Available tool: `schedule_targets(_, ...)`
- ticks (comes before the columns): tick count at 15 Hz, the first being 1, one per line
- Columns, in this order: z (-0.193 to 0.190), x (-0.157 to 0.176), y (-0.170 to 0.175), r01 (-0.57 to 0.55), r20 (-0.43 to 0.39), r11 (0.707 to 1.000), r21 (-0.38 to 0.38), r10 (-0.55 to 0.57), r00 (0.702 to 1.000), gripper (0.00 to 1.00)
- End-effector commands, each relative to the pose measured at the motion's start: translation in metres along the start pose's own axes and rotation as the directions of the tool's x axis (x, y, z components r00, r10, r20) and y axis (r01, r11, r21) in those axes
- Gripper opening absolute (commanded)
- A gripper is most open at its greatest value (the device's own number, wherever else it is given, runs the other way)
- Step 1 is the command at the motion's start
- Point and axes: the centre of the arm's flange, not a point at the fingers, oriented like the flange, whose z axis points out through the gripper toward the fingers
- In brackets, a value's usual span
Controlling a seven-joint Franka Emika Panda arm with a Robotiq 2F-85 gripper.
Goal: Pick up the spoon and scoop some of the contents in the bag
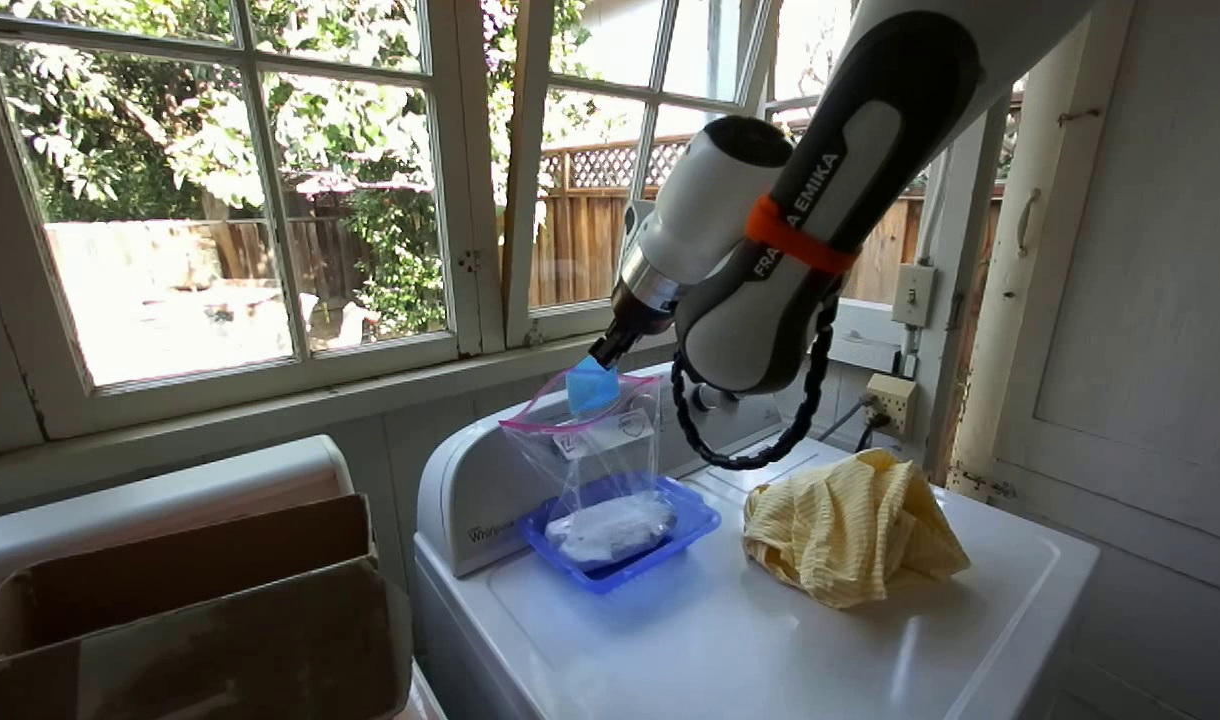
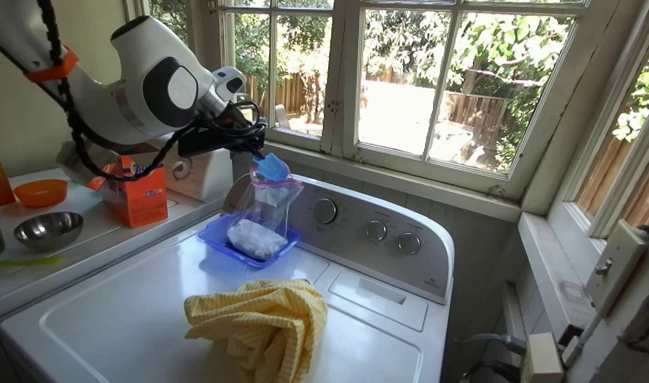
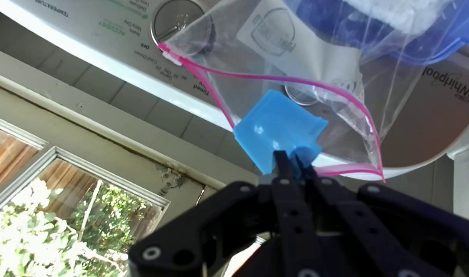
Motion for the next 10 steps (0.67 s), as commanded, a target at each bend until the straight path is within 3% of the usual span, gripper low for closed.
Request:
schedule_targets(1, 0.028, 0.01, -0.007, 0.021, 0.031, 1.0, 0.018, -0.021, 0.999, 0.02)
schedule_targets(7, 0.027, -0.011, -0.024, 0.115, 0.246, 0.974, 0.197, -0.162, 0.956, 0.02)
schedule_targets(10, 0.019, -0.005, -0.022, 0.127, 0.267, 0.96, 0.249, -0.194, 0.944, 0.02)
